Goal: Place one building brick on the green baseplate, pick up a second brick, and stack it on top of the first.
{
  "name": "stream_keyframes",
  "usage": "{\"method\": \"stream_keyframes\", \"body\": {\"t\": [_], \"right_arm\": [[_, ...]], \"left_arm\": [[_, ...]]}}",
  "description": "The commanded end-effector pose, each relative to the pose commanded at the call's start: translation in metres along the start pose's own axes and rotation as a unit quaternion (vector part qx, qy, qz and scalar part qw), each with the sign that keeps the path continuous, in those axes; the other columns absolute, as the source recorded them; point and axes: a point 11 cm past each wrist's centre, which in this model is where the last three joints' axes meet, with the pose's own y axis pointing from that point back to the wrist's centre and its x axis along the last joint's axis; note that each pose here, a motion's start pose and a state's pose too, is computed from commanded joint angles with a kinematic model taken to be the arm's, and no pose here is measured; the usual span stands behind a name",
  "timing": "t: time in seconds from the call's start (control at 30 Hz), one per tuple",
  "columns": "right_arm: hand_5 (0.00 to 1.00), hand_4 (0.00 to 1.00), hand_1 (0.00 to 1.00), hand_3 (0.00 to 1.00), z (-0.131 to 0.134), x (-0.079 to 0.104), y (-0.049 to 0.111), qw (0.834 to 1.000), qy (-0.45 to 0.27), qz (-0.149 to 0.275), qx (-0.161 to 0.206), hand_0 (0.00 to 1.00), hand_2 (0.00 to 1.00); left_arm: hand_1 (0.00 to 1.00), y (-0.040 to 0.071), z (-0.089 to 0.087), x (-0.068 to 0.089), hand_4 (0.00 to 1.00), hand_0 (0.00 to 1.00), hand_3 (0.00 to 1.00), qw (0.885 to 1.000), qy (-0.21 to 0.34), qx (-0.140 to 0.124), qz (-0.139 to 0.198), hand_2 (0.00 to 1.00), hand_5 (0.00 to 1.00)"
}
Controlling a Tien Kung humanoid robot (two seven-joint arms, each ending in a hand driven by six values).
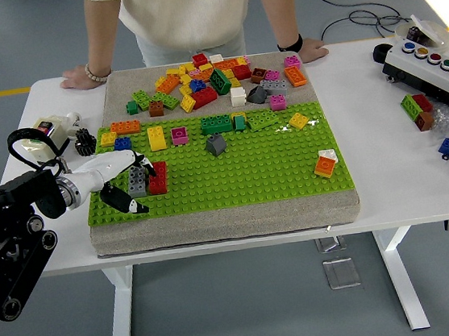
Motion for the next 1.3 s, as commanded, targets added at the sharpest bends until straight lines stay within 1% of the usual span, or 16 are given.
{"method": "stream_keyframes", "body": {"t": [0.23,0.73,0.77,1.3], "right_arm": [[0.500,0.998,0.687,0.754,0.000,0.000,0.000,1.000,-0.001,0.000,0.000,0.759,0.732],[0.501,0.998,0.687,0.754,-0.001,0.001,0.000,1.000,-0.003,0.001,0.001,0.759,0.732],[0.501,0.998,0.687,0.754,-0.001,0.001,0.000,1.000,-0.003,0.001,0.001,0.759,0.732],[0.500,0.998,0.687,0.754,0.000,0.001,0.000,1.000,-0.003,0.001,0.001,0.759,0.732]], "left_arm": [[0.847,0.005,0.008,0.005,0.962,0.953,0.638,1.000,-0.008,-0.009,0.002,0.818,0.176],[0.851,0.005,0.016,-0.002,0.966,0.964,0.629,1.000,-0.008,-0.022,-0.012,0.824,0.184],[0.864,0.005,0.017,-0.002,0.968,0.978,0.628,1.000,-0.008,-0.022,-0.013,0.845,0.186],[0.873,0.001,0.013,-0.008,0.968,0.984,0.623,1.000,-0.015,-0.013,-0.024,0.854,0.191]]}}
